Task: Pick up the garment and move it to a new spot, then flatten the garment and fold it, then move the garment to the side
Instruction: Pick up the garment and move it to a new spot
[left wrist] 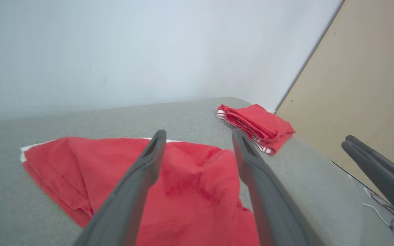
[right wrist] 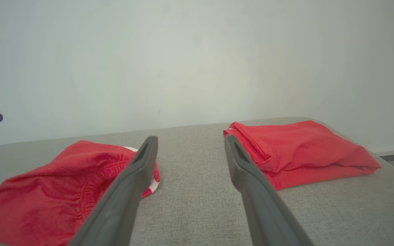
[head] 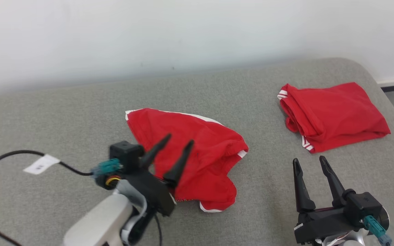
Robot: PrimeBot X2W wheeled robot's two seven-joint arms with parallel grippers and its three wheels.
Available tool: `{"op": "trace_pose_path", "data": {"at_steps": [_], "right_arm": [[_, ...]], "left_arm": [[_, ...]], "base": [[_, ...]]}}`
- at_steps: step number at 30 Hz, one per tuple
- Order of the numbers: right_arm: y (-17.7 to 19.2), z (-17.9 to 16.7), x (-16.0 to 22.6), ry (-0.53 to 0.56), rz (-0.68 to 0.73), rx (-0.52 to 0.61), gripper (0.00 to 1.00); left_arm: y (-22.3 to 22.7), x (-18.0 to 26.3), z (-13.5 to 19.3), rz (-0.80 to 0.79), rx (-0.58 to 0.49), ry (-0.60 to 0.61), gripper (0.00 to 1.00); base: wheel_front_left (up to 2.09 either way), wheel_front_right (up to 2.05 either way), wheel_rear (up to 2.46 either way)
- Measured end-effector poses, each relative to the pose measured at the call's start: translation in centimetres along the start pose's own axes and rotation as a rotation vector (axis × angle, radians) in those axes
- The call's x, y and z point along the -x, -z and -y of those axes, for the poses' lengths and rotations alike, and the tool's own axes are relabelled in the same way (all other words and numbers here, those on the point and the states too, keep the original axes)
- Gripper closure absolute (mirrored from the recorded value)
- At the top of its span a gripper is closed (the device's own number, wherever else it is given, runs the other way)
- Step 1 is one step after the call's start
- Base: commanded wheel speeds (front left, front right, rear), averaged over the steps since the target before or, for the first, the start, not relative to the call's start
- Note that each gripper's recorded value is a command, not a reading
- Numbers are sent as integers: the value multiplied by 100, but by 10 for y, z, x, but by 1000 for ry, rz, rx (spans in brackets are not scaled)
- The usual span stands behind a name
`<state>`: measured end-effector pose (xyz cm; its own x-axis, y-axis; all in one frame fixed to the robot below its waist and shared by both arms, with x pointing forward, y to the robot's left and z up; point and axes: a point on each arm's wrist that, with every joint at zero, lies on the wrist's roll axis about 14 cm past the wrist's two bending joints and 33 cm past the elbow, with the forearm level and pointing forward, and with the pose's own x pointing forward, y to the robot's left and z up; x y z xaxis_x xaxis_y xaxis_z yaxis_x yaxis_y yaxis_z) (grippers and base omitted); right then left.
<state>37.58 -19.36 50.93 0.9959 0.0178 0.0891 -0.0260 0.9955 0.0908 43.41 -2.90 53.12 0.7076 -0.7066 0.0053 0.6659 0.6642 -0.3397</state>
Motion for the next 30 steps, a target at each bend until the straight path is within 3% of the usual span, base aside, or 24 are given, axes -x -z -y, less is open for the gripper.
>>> {"op": "trace_pose_path", "data": {"at_steps": [9, 15, 30], "right_arm": [[-7, -6, 6, -17, 20, -4, 0], [-7, -7, 8, -17, 24, -5, 0], [-1, -12, 12, -30, 8, -27, 0]], "left_arm": [[-32, 56, -60, 91, -150, -221, 0], [-39, 108, -95, 129, -183, -385, 0], [-46, 205, -106, 287, -216, -657, 0]], "base": [[0, 0, 0], [0, 0, 0], [0, 0, 0]]}}
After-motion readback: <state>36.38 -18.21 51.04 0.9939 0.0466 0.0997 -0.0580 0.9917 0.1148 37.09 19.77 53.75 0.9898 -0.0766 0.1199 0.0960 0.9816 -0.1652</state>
